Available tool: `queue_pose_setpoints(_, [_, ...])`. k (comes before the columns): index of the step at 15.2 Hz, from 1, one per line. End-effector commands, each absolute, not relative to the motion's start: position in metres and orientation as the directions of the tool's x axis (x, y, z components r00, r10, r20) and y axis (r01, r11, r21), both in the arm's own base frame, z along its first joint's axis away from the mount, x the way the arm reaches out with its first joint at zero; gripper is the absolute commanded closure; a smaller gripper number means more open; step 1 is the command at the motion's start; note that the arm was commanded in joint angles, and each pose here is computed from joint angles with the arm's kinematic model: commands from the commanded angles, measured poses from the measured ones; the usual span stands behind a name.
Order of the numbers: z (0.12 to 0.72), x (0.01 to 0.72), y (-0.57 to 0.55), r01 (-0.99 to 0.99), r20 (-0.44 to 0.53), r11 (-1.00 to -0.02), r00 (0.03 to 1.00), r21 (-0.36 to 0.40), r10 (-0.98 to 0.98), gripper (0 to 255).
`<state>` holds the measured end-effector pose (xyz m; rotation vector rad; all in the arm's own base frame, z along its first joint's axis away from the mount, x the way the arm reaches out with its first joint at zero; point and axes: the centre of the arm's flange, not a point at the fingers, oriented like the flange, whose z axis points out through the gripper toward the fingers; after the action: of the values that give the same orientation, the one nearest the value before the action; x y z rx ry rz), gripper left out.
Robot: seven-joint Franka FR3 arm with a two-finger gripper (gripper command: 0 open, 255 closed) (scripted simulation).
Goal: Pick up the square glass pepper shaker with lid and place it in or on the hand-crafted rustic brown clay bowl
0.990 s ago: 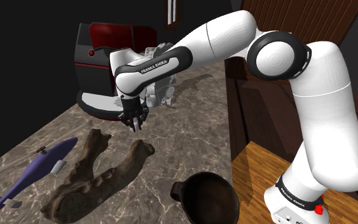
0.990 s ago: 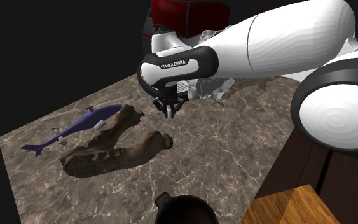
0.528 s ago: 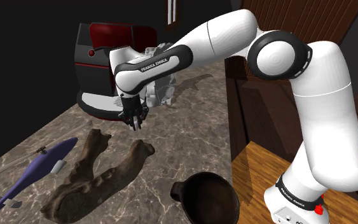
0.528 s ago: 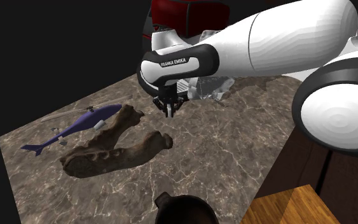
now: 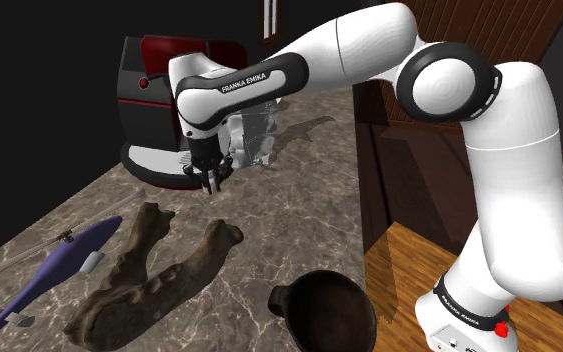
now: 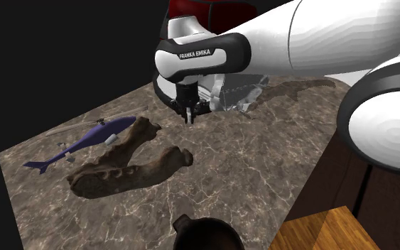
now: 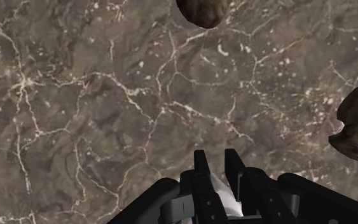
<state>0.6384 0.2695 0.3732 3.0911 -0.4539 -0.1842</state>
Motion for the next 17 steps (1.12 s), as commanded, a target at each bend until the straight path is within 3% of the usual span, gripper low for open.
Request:
queue_pose_setpoints(1, [0.384, 0.637, 0.271, -0.286, -0.115, -0.958, 0.951, 0.029, -0.287, 255])
queue_pose_setpoints(12, [0.43, 0.638, 0.272, -0.286, -0.114, -0.958, 0.951, 0.029, -0.287, 255])
queue_pose_setpoints(13, [0.43, 0.638, 0.272, -0.286, -0.114, -0.958, 0.951, 0.029, -0.287, 0])
queue_pose_setpoints(17, [0.396, 0.643, 0.245, -0.174, -0.048, -0.982, 0.983, 0.077, -0.178, 0])
